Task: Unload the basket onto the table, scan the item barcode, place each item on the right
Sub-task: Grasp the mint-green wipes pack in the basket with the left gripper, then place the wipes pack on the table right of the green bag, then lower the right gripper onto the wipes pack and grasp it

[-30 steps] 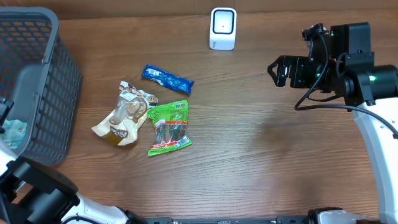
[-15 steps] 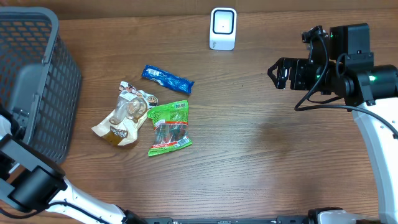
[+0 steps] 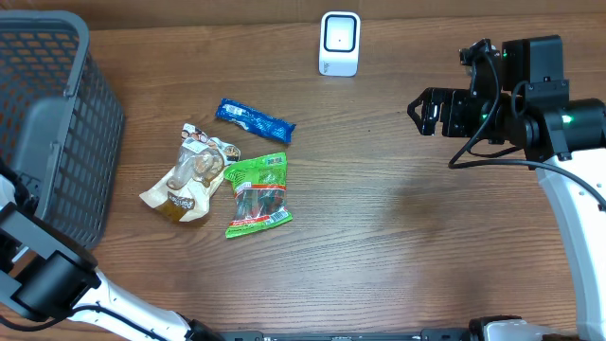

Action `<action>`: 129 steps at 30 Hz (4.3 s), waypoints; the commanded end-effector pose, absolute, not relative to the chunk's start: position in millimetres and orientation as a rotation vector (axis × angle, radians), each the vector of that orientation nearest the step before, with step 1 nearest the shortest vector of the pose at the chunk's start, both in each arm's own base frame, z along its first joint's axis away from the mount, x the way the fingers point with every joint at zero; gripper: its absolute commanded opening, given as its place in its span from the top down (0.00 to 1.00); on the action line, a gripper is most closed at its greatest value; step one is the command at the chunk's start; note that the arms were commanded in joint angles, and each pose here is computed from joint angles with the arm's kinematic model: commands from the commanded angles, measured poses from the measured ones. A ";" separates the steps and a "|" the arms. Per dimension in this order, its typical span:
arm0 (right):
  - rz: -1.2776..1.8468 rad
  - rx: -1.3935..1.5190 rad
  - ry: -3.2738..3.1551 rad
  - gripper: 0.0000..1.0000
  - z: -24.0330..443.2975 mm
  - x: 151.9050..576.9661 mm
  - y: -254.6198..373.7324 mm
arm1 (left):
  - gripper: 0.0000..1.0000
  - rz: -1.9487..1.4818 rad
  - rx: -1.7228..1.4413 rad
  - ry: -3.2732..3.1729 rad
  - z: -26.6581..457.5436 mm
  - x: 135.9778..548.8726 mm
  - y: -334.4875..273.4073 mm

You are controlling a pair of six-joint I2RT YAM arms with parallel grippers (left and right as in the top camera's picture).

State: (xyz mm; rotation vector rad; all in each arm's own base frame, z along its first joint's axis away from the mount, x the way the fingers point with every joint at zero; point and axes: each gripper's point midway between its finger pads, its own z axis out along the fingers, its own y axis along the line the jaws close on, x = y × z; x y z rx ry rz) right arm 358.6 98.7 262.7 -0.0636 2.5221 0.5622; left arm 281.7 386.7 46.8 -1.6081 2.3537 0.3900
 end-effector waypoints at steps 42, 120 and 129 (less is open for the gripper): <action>0.576 -0.077 2.490 0.00 274.7 360.7 102.2 | 0.96 -0.275 0.173 3.148 155.2 353.1 -100.2; 0.514 0.506 3.199 0.96 16.7 354.9 232.3 | 0.00 -0.577 0.021 2.683 275.4 455.5 -94.2; 0.956 0.012 3.104 0.70 59.0 375.5 247.0 | 0.00 -0.577 0.021 2.682 275.5 455.6 -94.2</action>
